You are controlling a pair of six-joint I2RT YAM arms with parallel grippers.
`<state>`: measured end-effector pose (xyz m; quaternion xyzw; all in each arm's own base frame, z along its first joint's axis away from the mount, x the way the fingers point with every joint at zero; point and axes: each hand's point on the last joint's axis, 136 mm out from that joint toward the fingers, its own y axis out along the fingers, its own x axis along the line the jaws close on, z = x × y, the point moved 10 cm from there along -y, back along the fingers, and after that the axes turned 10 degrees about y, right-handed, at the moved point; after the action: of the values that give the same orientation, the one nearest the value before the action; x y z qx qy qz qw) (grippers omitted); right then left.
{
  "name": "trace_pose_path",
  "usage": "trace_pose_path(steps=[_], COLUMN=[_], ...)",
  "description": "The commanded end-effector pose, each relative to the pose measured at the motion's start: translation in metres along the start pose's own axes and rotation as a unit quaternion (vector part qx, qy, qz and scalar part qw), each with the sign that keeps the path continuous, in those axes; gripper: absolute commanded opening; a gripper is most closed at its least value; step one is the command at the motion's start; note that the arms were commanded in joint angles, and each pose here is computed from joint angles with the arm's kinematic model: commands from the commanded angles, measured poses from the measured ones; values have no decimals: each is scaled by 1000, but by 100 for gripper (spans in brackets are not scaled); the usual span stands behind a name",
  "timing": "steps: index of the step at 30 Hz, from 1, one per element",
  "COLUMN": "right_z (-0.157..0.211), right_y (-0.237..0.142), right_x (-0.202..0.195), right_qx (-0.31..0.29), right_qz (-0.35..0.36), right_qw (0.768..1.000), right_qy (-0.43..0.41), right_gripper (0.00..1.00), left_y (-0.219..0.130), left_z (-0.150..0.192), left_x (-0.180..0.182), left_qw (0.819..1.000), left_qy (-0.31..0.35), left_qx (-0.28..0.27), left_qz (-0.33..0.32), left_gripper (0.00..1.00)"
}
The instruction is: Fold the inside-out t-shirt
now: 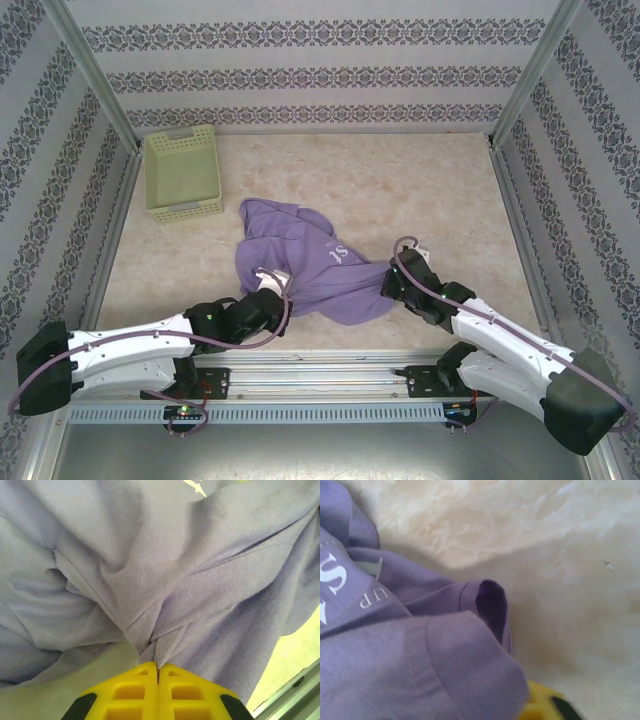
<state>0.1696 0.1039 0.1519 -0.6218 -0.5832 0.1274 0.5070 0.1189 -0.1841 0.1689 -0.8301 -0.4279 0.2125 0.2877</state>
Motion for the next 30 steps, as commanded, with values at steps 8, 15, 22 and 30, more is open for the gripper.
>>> trace_pose_path(steps=[8, 15, 22, 30], right_z=[5, 49, 70, 66], right_y=[-48, -22, 2, 16], right_x=[31, 94, 135, 135], right_qx=[-66, 20, 47, 25], right_qz=[1, -163, -174, -114], right_qw=[986, 958, 941, 949], right_qy=[-154, -234, -288, -293], right_gripper=[64, 64, 64, 35], left_y=[3, 0, -6, -9], left_z=[-7, -7, -9, -8], left_x=[-8, -8, -8, -6], left_qw=[997, 995, 993, 993], left_qy=[-22, -31, -26, -26], left_qx=[-53, -71, -81, -87], left_qz=[50, 67, 78, 74], left_gripper=[0, 0, 0, 0])
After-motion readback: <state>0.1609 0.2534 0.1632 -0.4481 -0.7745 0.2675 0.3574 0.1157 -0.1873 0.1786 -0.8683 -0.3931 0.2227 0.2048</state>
